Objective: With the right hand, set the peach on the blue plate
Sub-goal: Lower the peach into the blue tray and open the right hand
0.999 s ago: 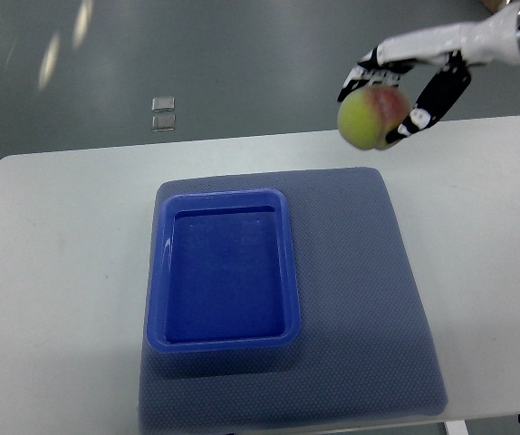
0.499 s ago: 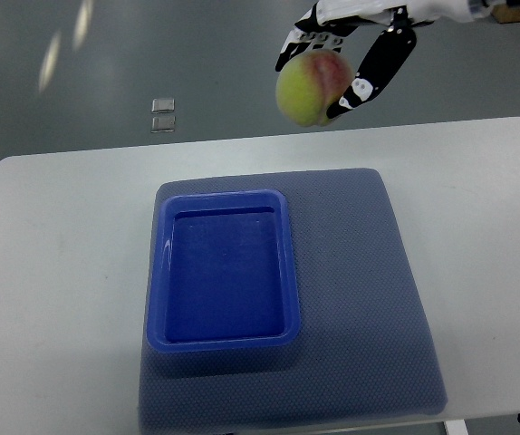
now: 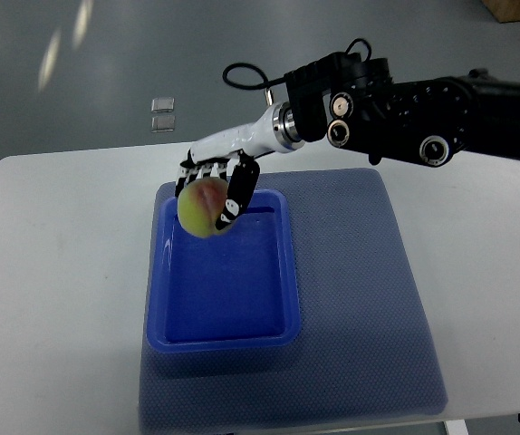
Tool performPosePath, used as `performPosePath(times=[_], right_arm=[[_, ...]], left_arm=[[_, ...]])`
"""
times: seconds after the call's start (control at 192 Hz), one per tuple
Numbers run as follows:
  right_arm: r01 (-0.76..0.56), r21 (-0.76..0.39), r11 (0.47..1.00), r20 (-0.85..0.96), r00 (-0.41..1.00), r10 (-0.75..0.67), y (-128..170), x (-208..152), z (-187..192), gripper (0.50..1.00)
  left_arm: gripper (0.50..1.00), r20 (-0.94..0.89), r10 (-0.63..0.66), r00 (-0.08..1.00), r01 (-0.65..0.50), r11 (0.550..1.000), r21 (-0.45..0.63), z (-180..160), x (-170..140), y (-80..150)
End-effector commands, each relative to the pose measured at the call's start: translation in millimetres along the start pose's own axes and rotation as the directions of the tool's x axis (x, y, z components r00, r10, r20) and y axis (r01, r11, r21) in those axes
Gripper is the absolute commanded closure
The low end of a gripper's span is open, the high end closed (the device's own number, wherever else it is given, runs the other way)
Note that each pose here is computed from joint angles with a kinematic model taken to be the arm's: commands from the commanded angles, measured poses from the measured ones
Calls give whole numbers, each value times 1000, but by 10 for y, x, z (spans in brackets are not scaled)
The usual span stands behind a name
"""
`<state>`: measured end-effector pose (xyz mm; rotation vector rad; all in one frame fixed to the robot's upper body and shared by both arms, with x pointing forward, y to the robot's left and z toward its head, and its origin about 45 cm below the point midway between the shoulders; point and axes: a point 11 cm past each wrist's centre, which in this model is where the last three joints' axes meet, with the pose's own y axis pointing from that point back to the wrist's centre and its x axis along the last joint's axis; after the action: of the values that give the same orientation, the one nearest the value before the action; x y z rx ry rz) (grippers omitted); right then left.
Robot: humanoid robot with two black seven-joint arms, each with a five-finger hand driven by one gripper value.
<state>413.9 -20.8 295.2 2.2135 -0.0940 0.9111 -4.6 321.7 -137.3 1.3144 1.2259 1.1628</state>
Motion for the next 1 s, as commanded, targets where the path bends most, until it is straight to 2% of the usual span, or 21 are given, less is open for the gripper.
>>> performPosePath(times=[0.0,0.135,0.286,0.51,0.515,0.578,0.63,0.635,0.749,0.78,0.817,0.869,0.874,0.911,0.937,0.983,0.989,0.994], right_arm=[[35,7,999,4,999,-35,-188,-206,-6,983],[49,14,999,4,999,-49,-413,-461,-4,983],[29,-4,1000,18,999,-29,-423,-475,97,983],[22,-47,999,19,1000,-21,-441,-550,291,946],[20,-59,998,11,1000,-19,-440,-555,334,928],[17,-68,998,10,1000,-16,-439,-563,373,893],[17,-68,998,11,1000,-16,-439,-563,373,893],[21,-75,997,20,1000,-19,-448,-603,413,859],[18,-82,996,27,999,-16,-446,-610,452,848],[17,-85,996,29,999,-14,-444,-608,468,826],[15,-93,996,32,999,-12,-441,-608,497,771],[15,-93,996,32,999,-12,-441,-608,497,771],[17,-100,995,36,999,-14,-441,-624,529,712],[18,-105,994,35,999,-14,-438,-625,546,689],[18,-105,994,34,999,-14,-438,-626,547,654],[18,-105,994,34,999,-14,-438,-626,547,654],[20,-104,994,36,999,-17,-438,-624,542,598],[20,-104,994,36,999,-17,-438,-624,542,597]], left_arm=[[500,1,0,1000,0,1000,0,7,0,1],[500,2,0,1000,0,1000,2,-3,0,0],[500,2,0,1000,0,1000,0,-1,0,0],[500,0,0,1000,0,1000,2,-3,0,0],[500,0,0,1000,0,1000,2,-3,0,0],[500,2,0,1000,0,1000,2,-3,0,0],[500,2,0,1000,0,1000,2,-3,0,0],[500,2,0,1000,0,1000,2,-3,0,0],[500,2,0,1000,0,1000,2,-3,0,0],[500,2,0,1000,0,1000,0,-1,0,0],[500,2,0,1000,0,1000,0,-2,0,0],[500,2,0,1000,0,1000,0,-1,0,0],[500,3,0,1000,0,1000,1,-3,0,0],[500,3,0,1000,0,1000,2,-4,0,0],[500,3,0,1000,0,1000,2,-4,0,0],[500,3,0,1000,0,1000,2,-4,0,0],[500,2,0,1000,0,1000,0,-2,0,0],[500,2,0,1000,0,1000,0,-1,0,0]])
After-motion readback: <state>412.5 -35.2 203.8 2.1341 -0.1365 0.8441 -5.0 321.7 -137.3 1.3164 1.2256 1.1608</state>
